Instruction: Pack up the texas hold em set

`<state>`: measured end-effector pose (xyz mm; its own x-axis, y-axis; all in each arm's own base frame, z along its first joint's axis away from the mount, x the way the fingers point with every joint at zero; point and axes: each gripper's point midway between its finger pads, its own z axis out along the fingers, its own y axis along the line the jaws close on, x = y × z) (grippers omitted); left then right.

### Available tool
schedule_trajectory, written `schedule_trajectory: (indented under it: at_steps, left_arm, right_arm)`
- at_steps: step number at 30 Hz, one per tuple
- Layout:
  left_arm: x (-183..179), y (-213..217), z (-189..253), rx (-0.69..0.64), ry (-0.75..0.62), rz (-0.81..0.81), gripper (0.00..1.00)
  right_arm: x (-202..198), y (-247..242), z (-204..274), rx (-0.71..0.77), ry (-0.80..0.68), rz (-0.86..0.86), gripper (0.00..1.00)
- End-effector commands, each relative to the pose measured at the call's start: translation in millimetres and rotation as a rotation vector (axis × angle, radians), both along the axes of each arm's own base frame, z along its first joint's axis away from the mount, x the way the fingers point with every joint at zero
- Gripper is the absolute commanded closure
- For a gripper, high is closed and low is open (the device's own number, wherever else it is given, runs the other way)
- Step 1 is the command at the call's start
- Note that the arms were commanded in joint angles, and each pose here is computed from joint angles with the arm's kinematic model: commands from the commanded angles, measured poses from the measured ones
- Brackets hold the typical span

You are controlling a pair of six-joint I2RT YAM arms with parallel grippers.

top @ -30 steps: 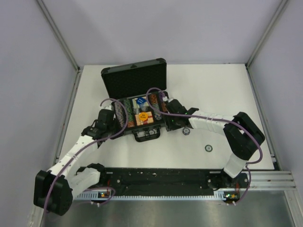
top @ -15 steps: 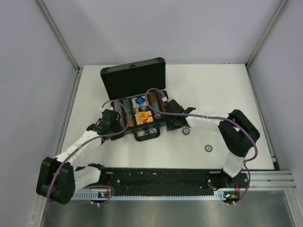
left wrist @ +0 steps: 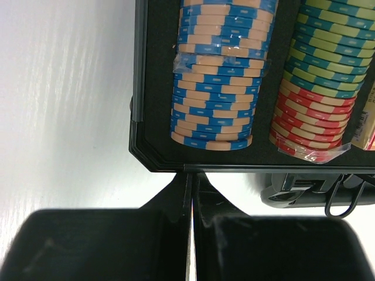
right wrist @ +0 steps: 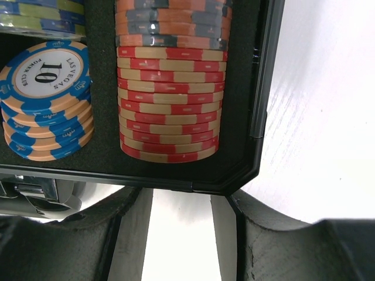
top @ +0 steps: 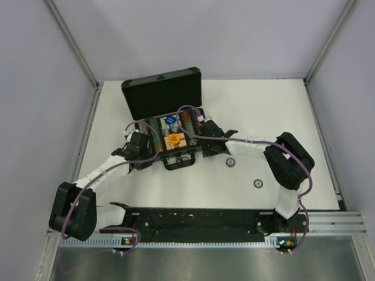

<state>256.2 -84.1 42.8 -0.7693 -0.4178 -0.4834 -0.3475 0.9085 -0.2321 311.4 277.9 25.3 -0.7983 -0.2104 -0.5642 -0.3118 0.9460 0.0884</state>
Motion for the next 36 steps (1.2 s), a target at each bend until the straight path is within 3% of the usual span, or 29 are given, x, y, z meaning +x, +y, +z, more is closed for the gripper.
schedule_trajectory:
  at_steps: [1,15,25,36]
  left_arm:
    - [49,-4,31,-0.008,-0.169,0.036,1.0]
    - [82,-17,46,-0.061,-0.201,-0.016,1.0]
    - [76,-27,41,-0.114,-0.179,-0.047,1.0]
    - [68,-32,46,-0.161,-0.213,-0.066,0.92]
  right_arm:
    - [41,40,35,0.11,-0.151,0.021,0.57]
    - [56,63,39,0.129,-0.145,0.071,0.53]
    - [26,95,27,0.234,-0.071,0.234,0.46]
    - [4,112,35,0.395,-0.059,0.32,0.4]
